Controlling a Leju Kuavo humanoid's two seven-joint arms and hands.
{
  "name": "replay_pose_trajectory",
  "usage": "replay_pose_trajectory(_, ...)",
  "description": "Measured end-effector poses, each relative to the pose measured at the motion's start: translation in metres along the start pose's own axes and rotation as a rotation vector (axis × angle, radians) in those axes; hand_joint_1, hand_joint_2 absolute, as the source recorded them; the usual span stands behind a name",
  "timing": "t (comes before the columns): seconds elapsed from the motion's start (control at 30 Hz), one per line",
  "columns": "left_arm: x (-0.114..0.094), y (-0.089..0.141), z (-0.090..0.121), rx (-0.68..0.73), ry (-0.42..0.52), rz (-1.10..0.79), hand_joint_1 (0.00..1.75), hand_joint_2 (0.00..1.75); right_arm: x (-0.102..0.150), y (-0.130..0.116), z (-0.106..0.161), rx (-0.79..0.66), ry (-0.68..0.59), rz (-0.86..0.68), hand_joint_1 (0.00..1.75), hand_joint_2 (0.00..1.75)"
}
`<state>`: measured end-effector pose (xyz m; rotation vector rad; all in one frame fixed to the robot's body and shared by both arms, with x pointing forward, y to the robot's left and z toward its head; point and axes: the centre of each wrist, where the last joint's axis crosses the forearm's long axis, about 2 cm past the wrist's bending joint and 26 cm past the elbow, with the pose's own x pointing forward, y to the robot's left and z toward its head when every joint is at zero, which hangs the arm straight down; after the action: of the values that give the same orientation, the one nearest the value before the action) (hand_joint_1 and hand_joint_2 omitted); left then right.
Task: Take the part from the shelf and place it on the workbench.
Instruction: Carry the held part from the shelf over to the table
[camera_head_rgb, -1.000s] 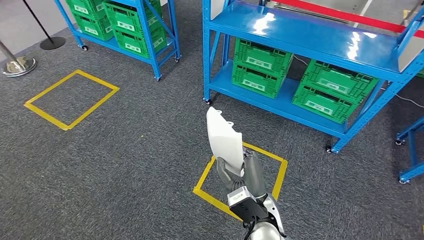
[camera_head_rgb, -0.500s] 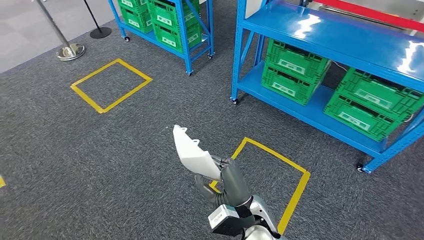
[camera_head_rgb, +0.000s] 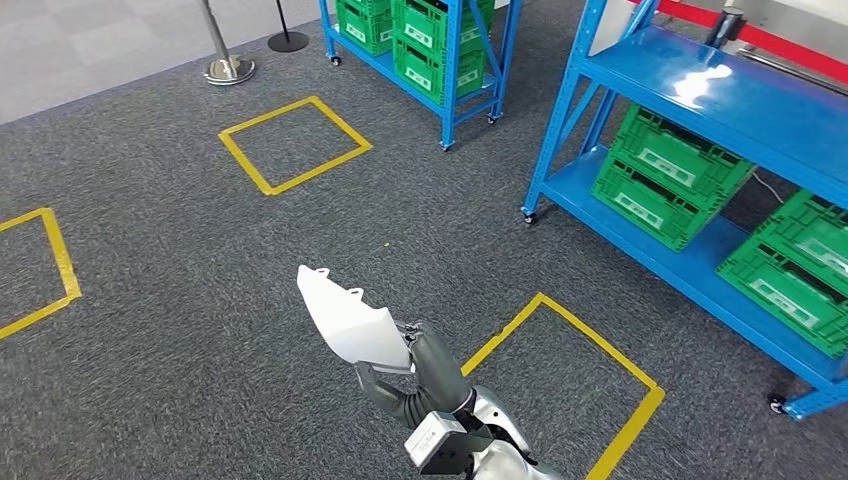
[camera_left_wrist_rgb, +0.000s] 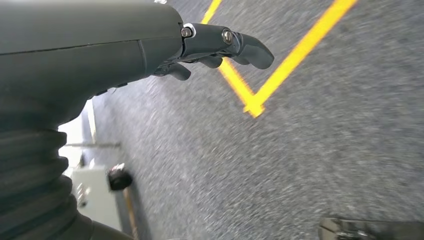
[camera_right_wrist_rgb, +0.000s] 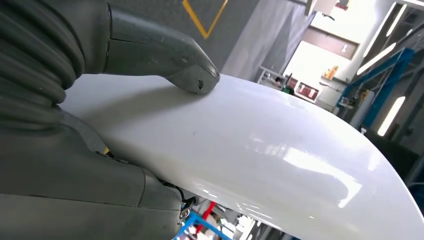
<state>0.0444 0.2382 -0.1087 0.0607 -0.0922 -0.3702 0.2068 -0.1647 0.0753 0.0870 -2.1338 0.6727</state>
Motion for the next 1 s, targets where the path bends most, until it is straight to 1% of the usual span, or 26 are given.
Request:
replay_pose_trajectory(0.13,-0.002,-0.002,0.000,0.001,-0.006,-0.005,0.00,1.75,-0.002,0.000,0.004,-0.020,0.002,0.003,1.75,1.75)
replay_pose_trajectory(0.33,-0.006,-0.003,0.000,-0.003,0.028,-0.030,0.00,1.75,0.001,0.002,0.010,-0.037,0.040,0.061,1.75,1.75)
replay_pose_trajectory(0.53,-0.005,-0.003,0.000,-0.003,0.017,-0.048,0.00,1.75,0.009,0.005,0.024,-0.084,0.091,0.077,1.75,1.75)
replay_pose_trajectory(0.67,-0.004,-0.001,0.000,-0.013,0.003,-0.055,0.00,1.75,0.011,-0.001,0.027,-0.114,0.111,0.082,1.75,1.75)
replay_pose_trajectory(0.83,-0.005,-0.002,0.000,-0.025,0.003,-0.074,0.00,1.75,0.016,-0.002,0.026,-0.120,0.099,0.109,1.75,1.75)
replay_pose_trajectory(1.0,-0.004,0.000,0.000,-0.016,-0.027,-0.060,0.00,1.75,0.015,-0.004,0.029,-0.129,0.117,0.084,1.75,1.75)
